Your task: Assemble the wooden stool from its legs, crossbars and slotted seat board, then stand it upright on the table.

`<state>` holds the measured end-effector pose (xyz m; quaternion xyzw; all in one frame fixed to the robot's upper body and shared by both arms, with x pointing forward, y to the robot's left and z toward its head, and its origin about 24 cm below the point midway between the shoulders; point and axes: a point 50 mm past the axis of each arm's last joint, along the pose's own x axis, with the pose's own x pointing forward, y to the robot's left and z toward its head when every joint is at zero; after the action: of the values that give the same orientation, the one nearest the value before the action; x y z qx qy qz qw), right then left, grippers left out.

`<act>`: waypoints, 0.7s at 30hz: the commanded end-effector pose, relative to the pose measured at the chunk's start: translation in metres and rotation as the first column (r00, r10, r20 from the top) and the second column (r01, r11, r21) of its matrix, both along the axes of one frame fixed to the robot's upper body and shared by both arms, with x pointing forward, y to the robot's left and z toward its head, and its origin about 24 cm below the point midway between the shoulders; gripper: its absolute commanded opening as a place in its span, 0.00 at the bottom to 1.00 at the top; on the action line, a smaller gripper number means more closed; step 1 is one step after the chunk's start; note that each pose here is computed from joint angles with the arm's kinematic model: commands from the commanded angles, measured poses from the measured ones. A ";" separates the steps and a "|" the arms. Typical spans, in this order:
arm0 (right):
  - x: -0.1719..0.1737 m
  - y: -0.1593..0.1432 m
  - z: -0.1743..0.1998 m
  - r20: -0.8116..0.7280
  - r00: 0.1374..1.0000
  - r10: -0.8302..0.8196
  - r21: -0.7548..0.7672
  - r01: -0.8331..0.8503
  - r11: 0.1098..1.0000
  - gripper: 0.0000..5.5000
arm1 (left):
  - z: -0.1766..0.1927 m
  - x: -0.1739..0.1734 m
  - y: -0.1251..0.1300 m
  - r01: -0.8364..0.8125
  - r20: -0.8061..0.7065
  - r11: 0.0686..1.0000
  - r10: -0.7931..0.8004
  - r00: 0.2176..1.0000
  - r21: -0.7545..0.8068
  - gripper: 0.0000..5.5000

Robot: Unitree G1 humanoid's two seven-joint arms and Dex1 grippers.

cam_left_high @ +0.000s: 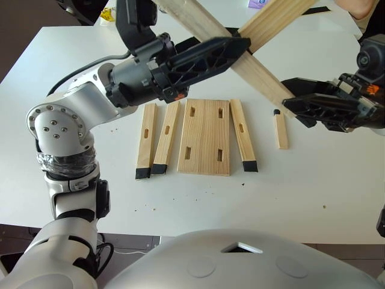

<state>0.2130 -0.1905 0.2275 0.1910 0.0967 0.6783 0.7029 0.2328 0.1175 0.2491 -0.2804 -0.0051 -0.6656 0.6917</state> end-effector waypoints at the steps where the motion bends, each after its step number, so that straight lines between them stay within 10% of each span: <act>1: 0.000 0.001 0.002 0.017 1.000 -0.004 -0.014 0.004 1.000 0.37 | 0.002 -0.003 0.003 0.019 -0.001 1.000 -0.019 1.000 -0.014 0.46; 16: 0.001 0.000 -0.003 0.021 1.000 -0.021 -0.071 0.023 0.997 0.37 | -0.004 0.000 0.006 -0.012 -0.019 1.000 0.012 1.000 0.000 0.38; 21: 0.000 0.000 -0.007 0.013 1.000 -0.007 -0.103 0.009 0.995 0.54 | -0.005 0.002 0.006 -0.035 -0.022 0.999 0.035 0.999 0.003 0.37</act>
<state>0.2151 -0.1894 0.2209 0.1636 0.1187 0.6695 0.7148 0.2330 0.1214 0.2432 -0.2891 0.0039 -0.6576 0.6956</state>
